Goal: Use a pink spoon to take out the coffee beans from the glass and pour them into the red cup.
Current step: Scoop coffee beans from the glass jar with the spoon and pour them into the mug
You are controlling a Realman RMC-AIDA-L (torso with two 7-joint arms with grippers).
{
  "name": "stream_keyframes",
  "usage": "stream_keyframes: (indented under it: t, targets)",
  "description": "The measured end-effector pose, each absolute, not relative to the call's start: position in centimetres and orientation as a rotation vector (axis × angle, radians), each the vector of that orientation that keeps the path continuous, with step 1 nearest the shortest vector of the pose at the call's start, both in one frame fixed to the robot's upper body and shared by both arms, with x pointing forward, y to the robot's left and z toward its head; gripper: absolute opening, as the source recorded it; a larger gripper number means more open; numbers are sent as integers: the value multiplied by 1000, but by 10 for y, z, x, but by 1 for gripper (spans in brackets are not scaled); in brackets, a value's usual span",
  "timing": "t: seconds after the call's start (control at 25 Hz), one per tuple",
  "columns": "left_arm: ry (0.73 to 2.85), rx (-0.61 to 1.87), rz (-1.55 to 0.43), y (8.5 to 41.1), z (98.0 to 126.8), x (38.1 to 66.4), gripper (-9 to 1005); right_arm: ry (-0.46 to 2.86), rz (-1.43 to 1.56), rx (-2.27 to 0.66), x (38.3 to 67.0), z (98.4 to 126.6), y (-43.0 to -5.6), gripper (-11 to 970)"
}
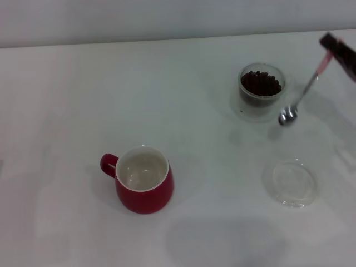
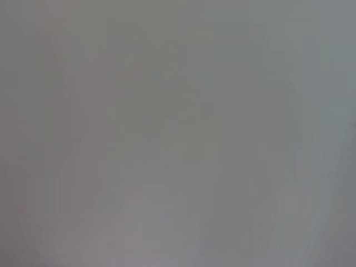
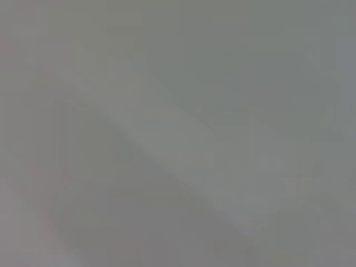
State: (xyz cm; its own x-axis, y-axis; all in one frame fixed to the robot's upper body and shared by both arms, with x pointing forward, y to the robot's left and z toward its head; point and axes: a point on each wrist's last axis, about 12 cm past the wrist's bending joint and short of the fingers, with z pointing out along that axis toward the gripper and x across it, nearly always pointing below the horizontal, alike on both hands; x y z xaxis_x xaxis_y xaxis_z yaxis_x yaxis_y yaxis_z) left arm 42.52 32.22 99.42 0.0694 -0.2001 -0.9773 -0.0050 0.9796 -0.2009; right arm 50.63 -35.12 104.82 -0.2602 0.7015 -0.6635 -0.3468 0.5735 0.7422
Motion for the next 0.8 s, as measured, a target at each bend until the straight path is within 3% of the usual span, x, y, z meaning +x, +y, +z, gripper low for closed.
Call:
stream_keyframes:
  t: [0.6, 0.8]
  targets:
    - [1489, -163, -159, 320, 996, 430, 888, 1377, 730, 88, 559, 1071, -303, 154]
    - [1484, -160, -166, 319, 997, 432, 887, 1378, 604, 13, 564, 1071, -298, 155]
